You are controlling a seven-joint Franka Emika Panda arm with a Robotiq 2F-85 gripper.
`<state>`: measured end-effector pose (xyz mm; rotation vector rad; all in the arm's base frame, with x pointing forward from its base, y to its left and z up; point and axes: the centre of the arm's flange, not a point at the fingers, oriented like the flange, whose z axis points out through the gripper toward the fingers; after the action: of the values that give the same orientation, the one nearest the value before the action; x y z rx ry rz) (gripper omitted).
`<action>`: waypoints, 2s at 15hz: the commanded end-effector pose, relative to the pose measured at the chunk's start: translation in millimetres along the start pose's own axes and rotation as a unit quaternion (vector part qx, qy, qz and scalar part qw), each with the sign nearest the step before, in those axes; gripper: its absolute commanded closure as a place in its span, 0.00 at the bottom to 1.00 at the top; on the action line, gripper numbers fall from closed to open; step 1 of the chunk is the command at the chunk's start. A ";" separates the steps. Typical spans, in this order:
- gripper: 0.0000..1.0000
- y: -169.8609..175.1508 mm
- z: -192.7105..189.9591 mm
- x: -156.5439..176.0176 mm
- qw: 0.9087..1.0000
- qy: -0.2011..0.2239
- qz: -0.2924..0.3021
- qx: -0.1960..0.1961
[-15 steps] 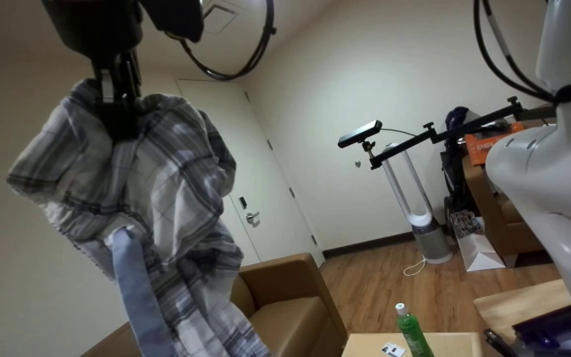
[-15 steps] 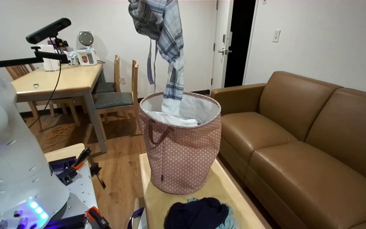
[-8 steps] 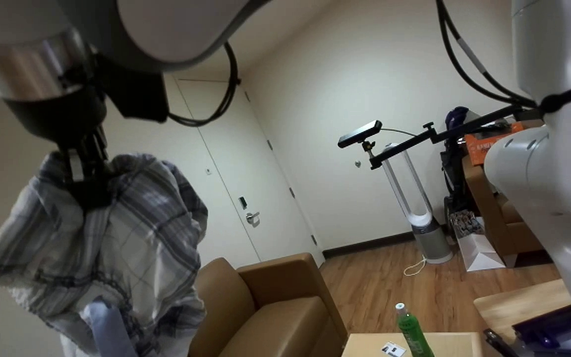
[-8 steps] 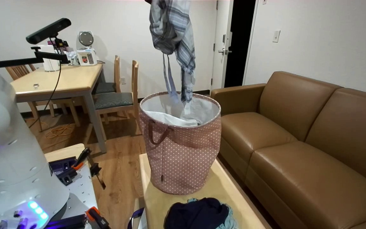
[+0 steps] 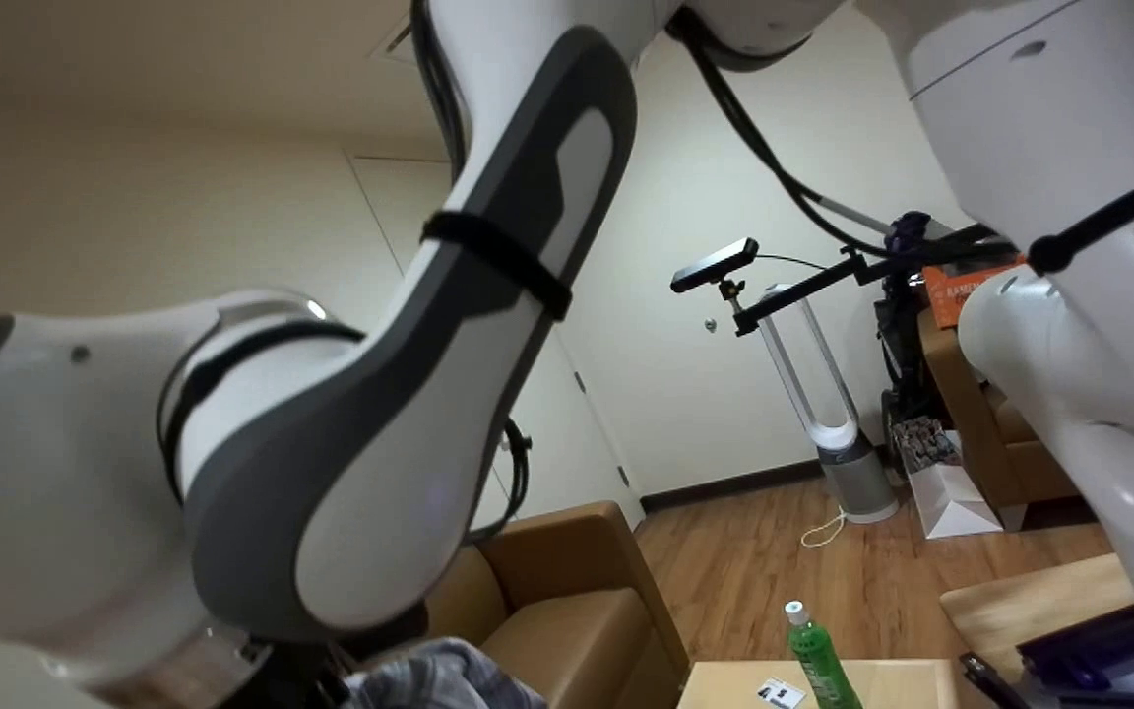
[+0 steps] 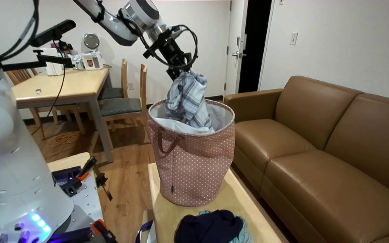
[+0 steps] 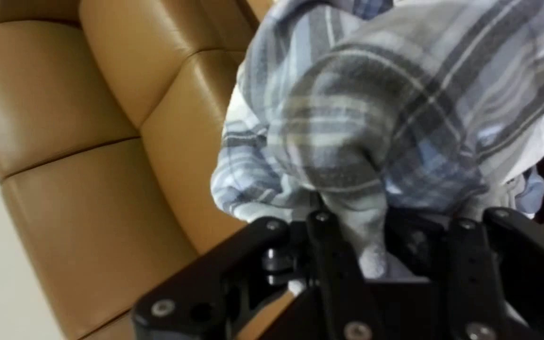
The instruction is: Pick up the clothe and put it in the bag
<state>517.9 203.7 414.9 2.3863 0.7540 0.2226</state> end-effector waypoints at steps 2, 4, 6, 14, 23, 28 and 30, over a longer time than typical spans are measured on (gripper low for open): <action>0.94 -72.2 56.7 18.1 0.997 -0.048 -0.028 0.045; 0.90 -66.0 51.3 8.4 0.998 -0.043 -0.034 0.044; 0.90 -79.7 62.3 10.6 0.997 -0.052 -0.039 0.049; 0.93 -90.9 124.8 57.3 0.988 0.024 -0.031 0.149; 0.93 -164.1 250.8 65.2 0.957 0.008 0.044 0.286; 0.64 -176.4 265.6 74.3 0.954 0.000 0.042 0.298; 0.53 -176.2 265.4 77.2 0.955 0.003 0.037 0.293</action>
<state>576.7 223.4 103.5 2.9823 0.7936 0.0545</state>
